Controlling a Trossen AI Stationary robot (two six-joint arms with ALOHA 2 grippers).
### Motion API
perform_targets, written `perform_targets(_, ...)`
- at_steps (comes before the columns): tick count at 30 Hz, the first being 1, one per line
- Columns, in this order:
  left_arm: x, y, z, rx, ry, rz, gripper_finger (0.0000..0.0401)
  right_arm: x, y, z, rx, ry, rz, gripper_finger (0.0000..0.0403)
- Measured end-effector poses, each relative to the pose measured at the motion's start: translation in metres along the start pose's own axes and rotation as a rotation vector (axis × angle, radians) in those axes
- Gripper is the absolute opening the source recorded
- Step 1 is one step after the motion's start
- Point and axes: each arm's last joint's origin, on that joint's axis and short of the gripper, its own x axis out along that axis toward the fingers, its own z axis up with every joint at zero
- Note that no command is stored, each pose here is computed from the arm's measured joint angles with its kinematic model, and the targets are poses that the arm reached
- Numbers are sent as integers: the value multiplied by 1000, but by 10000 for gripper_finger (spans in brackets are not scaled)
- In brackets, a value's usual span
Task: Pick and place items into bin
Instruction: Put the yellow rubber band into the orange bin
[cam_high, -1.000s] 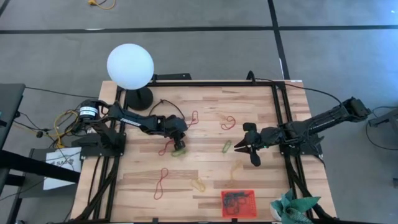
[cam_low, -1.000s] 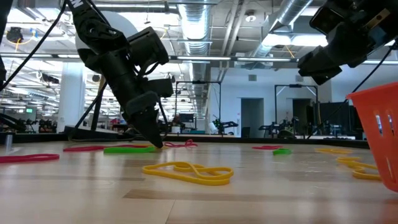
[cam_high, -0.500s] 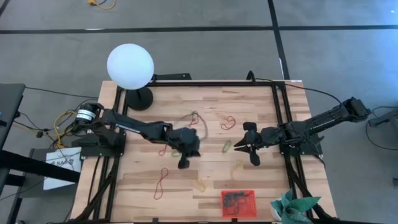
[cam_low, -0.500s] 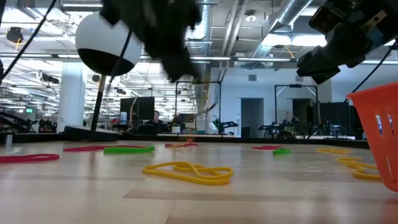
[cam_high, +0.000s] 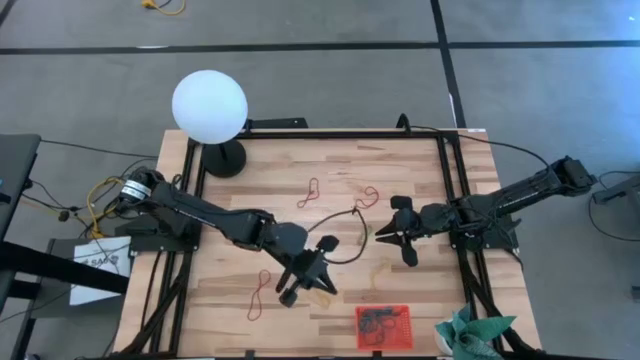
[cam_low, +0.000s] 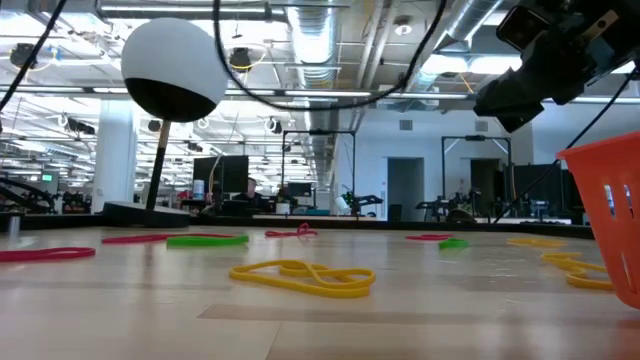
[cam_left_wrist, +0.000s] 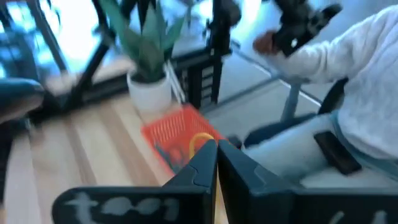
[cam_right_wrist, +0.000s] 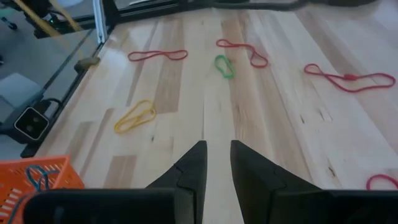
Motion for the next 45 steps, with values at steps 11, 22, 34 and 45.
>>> perform_targets(11, 56, 8, -2, 58, -107, -99, 0, 1, 0, 1, 2, -7, 2, 66)
perform_targets(22, 142, 33, -19, 43, -78, -230, 0, 10, 0, -6, -3, 46, -10, 66)
perform_targets(34, 189, 46, -75, -34, 166, -245, 0, 16, 0, -8, 10, 59, -13, 66)
perform_targets(45, 185, 61, -80, -48, 221, -110, 65, 14, 1, -2, 18, -3, 1, 66)
